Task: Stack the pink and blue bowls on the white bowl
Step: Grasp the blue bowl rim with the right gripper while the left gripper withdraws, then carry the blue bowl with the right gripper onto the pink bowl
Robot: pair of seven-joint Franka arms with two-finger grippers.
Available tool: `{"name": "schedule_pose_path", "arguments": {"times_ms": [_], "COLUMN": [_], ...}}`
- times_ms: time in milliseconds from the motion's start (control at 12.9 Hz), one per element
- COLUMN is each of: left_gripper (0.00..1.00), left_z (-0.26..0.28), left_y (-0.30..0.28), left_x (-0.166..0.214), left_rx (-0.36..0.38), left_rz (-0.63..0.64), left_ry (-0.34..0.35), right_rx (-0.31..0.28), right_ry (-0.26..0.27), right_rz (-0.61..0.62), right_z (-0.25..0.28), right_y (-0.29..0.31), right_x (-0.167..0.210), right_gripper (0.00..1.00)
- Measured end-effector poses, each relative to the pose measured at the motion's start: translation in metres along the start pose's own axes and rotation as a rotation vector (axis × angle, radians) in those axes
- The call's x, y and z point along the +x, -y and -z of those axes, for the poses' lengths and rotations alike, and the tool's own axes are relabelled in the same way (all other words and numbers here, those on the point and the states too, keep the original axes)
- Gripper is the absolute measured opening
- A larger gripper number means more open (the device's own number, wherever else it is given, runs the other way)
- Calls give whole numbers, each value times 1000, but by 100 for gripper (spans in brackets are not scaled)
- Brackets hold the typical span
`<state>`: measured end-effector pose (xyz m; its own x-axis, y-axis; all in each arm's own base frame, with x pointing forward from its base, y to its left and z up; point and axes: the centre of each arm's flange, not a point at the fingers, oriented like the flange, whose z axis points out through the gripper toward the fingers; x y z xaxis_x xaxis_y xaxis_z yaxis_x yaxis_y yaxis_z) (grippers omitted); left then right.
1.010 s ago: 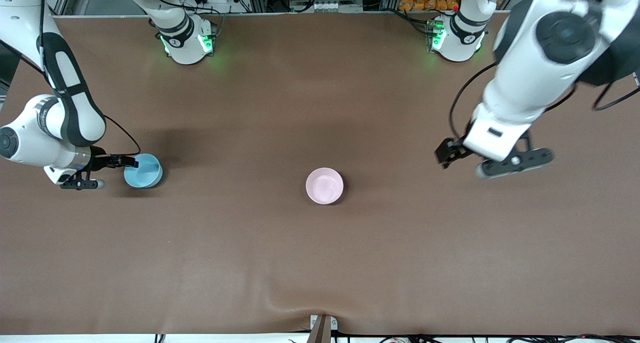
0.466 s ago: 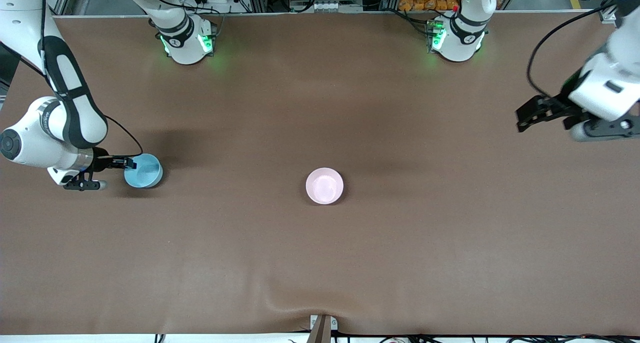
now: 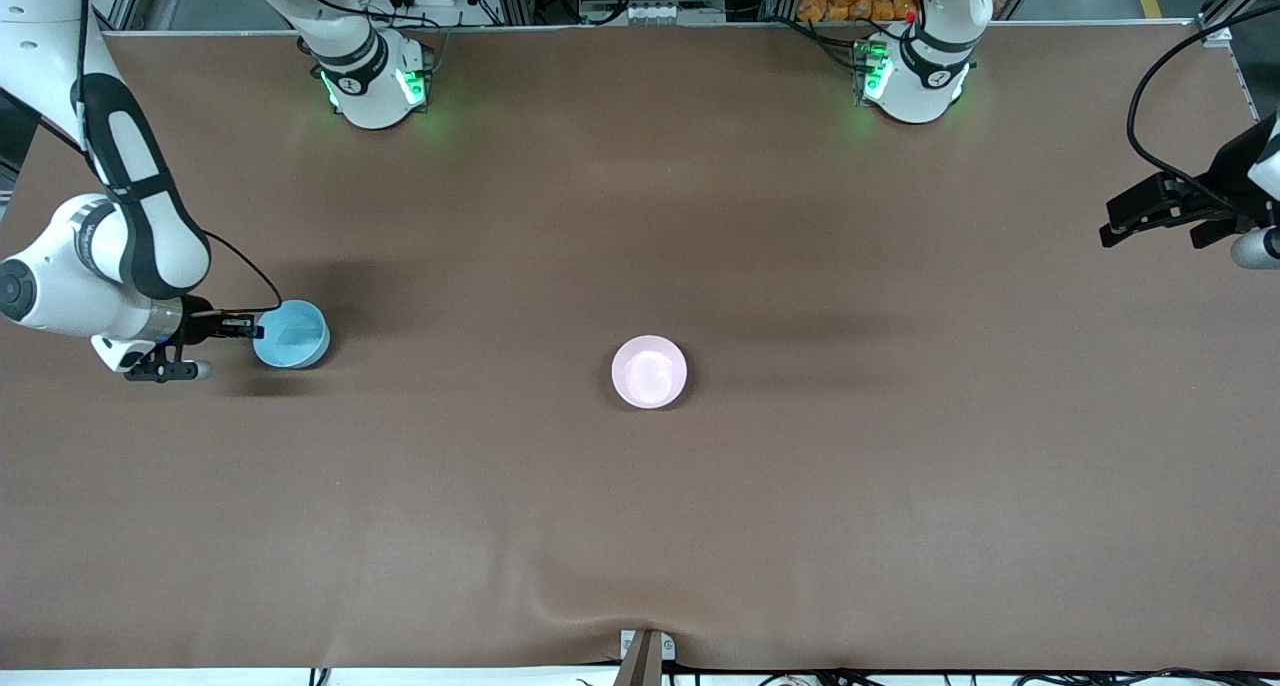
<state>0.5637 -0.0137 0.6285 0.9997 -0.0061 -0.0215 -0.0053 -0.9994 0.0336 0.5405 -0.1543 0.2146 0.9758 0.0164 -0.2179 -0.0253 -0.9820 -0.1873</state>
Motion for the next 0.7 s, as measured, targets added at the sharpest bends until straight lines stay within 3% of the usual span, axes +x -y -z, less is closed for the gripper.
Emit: {"name": "schedule_pose_path", "arguments": {"times_ms": [311,544,699], "left_gripper": [100,100,100], "left_z": [0,2,5], "left_y": [-4,-11,-13], "left_x": [0,-2,-8], "left_rx": [0,1,8], "left_rz": [-6,-8,12], "left_ry": [0,-3,12], "right_rx": [76,98,89], "right_ry": [79,150,150], "right_rz": [-50,-176,-237], "right_z": [58,85,97], "right_y": [32,120,188], "right_x": [22,29,29], "right_gripper": [2,2,2]}}
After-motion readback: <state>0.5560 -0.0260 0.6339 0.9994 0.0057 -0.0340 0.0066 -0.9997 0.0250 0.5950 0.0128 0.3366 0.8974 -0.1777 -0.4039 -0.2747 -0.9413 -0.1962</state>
